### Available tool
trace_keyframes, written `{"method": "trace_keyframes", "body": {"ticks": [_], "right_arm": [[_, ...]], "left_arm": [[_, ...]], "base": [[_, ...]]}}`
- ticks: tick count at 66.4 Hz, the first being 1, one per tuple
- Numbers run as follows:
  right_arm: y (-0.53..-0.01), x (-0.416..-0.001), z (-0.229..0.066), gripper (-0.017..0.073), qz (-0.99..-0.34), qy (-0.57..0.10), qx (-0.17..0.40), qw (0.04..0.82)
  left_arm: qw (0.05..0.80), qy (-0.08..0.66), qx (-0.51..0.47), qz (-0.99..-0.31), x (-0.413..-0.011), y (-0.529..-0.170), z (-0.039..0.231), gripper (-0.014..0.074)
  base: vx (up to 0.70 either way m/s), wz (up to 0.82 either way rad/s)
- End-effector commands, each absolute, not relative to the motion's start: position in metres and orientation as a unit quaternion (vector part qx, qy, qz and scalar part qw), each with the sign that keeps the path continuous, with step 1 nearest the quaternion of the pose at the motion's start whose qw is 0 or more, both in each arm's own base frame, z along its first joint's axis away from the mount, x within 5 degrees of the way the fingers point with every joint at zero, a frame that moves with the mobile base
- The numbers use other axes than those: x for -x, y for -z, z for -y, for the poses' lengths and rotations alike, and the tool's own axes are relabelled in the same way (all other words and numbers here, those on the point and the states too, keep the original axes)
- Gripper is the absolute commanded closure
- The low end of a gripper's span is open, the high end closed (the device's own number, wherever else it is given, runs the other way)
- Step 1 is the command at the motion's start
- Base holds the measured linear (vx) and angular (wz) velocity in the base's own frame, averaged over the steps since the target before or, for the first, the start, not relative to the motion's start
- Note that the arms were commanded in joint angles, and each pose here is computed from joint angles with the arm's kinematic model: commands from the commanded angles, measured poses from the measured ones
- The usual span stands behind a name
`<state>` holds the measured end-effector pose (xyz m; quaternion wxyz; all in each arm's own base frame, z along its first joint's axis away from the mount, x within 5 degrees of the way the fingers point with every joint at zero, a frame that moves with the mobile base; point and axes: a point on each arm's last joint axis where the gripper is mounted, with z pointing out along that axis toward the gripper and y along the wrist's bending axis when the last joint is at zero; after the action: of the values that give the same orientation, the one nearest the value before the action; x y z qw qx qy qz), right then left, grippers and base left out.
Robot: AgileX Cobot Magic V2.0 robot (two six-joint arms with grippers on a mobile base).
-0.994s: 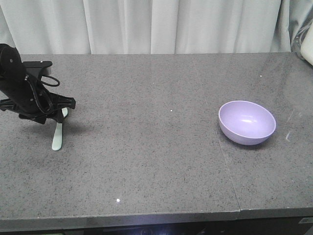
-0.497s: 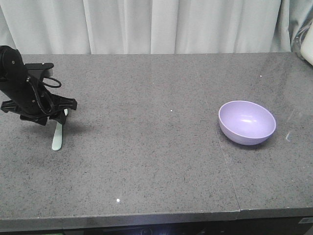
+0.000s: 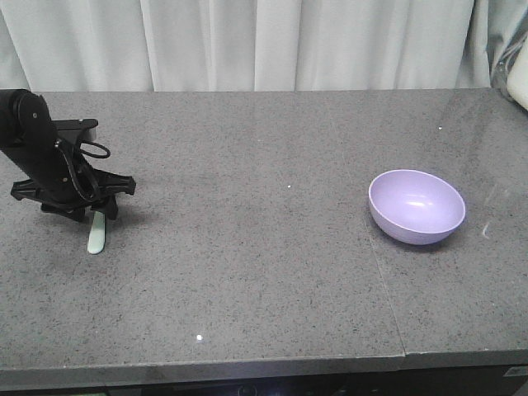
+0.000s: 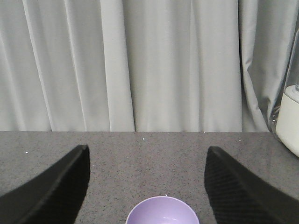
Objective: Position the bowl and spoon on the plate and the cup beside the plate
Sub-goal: 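Close the left gripper on the spoon handle and lift it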
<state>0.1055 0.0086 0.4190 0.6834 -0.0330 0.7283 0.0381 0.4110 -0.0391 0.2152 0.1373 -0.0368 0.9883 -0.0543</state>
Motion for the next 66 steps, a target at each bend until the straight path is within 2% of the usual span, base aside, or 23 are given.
{"method": "trace_keyframes", "body": {"ticks": [1, 21, 33, 49, 59, 66], "right_arm": [[-0.433, -0.105, -0.007, 0.0049, -0.7, -0.03, 0.025, 0.713], [-0.434, -0.105, -0.006, 0.0049, -0.698, -0.03, 0.025, 0.715], [-0.434, -0.105, -0.006, 0.0049, -0.698, -0.03, 0.025, 0.715], [-0.434, -0.105, -0.006, 0.0049, -0.697, -0.031, 0.024, 0.716], [-0.434, -0.105, -0.006, 0.0049, -0.697, -0.031, 0.024, 0.716], [-0.434, -0.105, -0.006, 0.0049, -0.697, -0.031, 0.024, 0.716]], "left_arm": [[0.158, 0.068, 0.042, -0.984, -0.413, -0.23, 0.042, 0.0195], [0.059, 0.055, 0.038, -0.996, -0.409, -0.194, 0.042, 0.0196], [0.03, 0.05, 0.038, -0.998, -0.409, -0.181, 0.042, 0.0196], [-0.03, 0.002, 0.001, -1.0, -0.402, -0.162, 0.048, 0.0201], [-0.043, -0.005, -0.013, -0.999, -0.401, -0.156, 0.056, 0.0248], [-0.049, -0.013, -0.017, -0.999, -0.4, -0.154, 0.056, 0.0332]], "base": [[0.0, 0.0], [0.0, 0.0], [0.0, 0.0], [0.0, 0.0], [0.0, 0.0], [0.0, 0.0]]}}
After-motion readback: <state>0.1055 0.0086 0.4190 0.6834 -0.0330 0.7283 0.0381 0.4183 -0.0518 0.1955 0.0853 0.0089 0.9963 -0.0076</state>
